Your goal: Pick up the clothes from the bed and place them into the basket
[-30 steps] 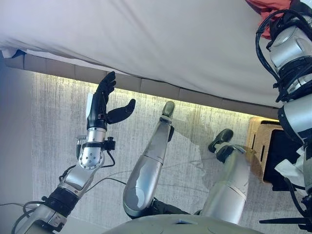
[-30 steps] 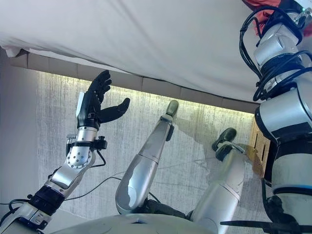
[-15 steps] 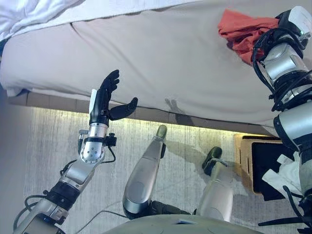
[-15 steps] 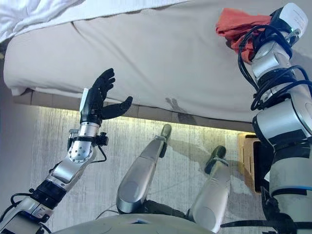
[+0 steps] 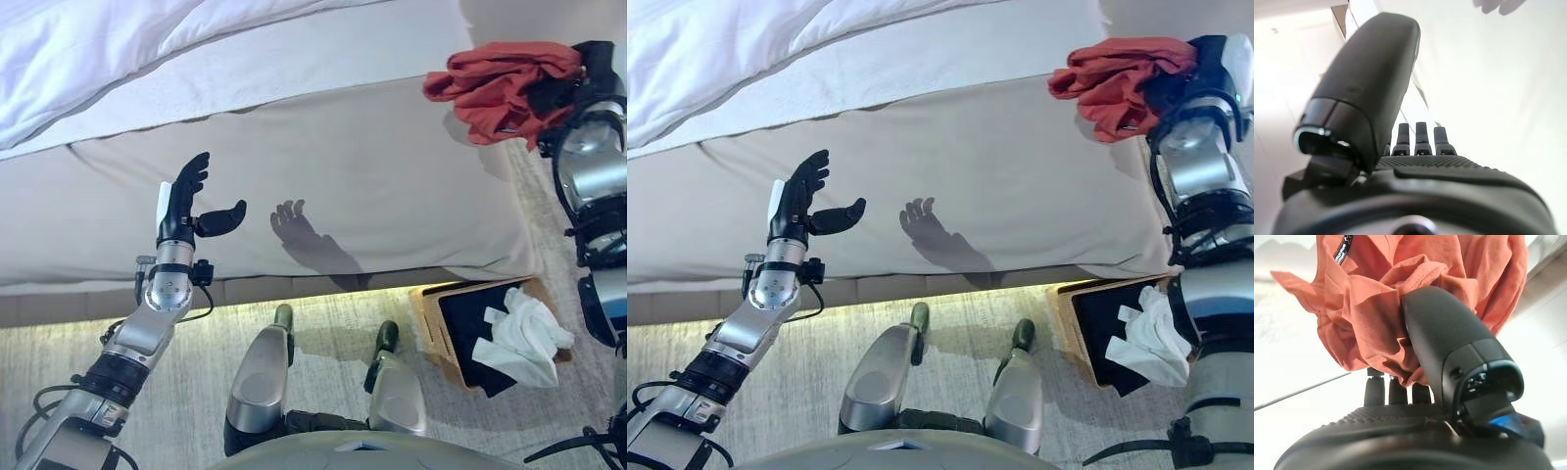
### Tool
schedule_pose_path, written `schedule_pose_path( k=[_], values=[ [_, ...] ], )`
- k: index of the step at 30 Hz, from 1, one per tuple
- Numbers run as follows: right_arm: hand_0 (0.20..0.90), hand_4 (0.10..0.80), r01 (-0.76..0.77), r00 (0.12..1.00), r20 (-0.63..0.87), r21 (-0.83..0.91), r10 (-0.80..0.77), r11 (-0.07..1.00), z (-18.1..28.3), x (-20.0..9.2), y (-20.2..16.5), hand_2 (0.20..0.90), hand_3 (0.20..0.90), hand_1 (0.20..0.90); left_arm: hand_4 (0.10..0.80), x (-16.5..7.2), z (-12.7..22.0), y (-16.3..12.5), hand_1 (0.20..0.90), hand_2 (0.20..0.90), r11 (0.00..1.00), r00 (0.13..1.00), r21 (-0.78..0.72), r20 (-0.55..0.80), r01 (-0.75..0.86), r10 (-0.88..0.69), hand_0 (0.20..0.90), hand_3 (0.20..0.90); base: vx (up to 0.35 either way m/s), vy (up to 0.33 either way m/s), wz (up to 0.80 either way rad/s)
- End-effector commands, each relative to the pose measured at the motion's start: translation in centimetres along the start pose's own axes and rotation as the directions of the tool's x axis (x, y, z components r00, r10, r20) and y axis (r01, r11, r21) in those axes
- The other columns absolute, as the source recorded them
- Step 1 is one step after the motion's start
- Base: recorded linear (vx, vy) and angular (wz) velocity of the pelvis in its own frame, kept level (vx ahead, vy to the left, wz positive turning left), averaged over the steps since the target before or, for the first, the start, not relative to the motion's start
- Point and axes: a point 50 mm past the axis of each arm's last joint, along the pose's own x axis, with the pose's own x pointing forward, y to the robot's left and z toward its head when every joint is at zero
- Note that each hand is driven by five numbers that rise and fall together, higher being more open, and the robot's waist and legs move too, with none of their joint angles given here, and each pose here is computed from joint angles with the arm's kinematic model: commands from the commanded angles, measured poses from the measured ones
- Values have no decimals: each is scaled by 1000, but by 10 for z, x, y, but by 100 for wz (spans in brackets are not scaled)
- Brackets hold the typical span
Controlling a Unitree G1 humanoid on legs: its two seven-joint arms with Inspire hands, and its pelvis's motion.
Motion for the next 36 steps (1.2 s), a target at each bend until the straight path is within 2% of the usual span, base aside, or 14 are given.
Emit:
schedule_pose_path(
  k=[1,12,25,36],
  values=[
    [300,100,93,987,135,-83,-81,992,2,1,-34,300,200,300,800,-13,-9,-8,900,900,998,999,30,22,46,-46,900,900,49,8,-27],
    [300,100,29,994,107,-111,-17,993,-16,-6,-35,300,200,300,800,-6,-15,-28,900,900,993,994,34,4,114,-114,900,900,8,-26,-30],
    [300,100,-255,960,-145,-119,238,959,-94,-44,32,300,200,300,800,5,-7,-51,900,900,981,983,67,11,184,-185,900,900,10,-33,-20],
    [300,100,-308,919,-294,-114,264,945,-134,-68,59,300,200,300,800,2,-7,-57,900,900,972,974,70,20,222,-224,900,900,-9,-32,-6]
  ],
)
